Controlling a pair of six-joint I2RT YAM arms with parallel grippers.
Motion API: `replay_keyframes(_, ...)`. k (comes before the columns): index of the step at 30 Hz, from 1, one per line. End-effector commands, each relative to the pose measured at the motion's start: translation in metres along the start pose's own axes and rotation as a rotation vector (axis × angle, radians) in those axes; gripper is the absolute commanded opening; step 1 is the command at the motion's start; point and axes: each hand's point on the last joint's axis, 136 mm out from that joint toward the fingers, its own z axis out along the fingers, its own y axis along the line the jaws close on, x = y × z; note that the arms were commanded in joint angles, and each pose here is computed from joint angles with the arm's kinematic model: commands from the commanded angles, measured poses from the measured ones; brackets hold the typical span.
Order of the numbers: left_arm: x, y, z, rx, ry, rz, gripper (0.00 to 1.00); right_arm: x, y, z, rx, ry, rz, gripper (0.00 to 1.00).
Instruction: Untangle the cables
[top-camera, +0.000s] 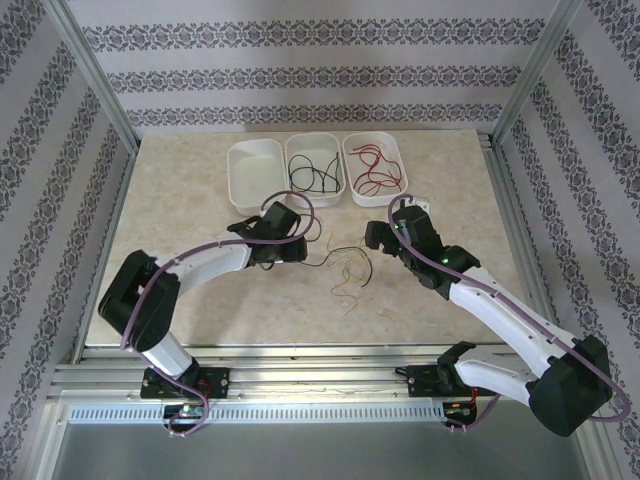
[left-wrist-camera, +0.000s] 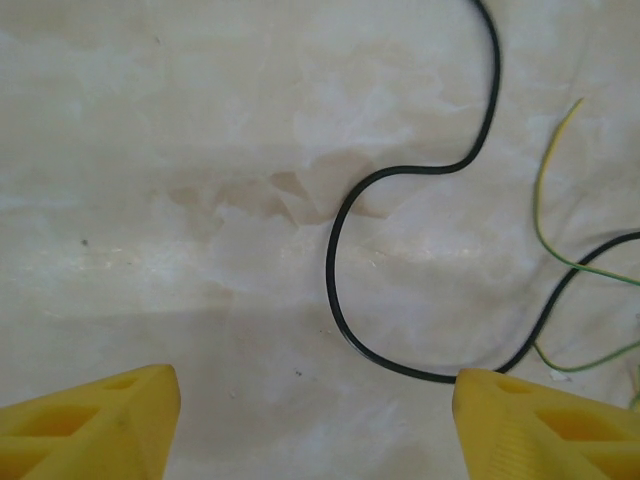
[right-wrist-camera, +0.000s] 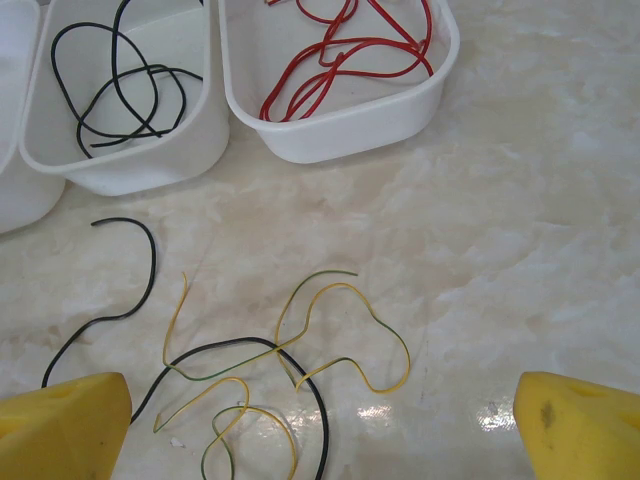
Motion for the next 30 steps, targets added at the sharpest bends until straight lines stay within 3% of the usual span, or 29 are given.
replay_keyframes(1,0.001,-0.006,0.006,-0.031,0.033,-0.092,0.70,-0.002,-0.005,0.000,0.010,-0.013,0.021,0.98)
replay_keyframes(5,0.001,0.001,0.011,-0.149,0.077,-0.117,0.64,0.000,-0.005,0.003,0.006,-0.010,0.012,0.98)
replay_keyframes(13,0.008,-0.011,0.034,-0.205,0.141,-0.123,0.45,0.008,-0.006,0.012,0.015,0.023,-0.029,0.98)
replay_keyframes(19,0.010,-0.010,0.036,-0.238,0.147,-0.128,0.44,0.012,-0.009,0.017,0.005,0.039,-0.024,0.98)
replay_keyframes(30,0.018,-0.001,0.044,-0.295,0.186,-0.117,0.32,0.019,-0.021,0.024,0.016,0.058,0.009,0.98)
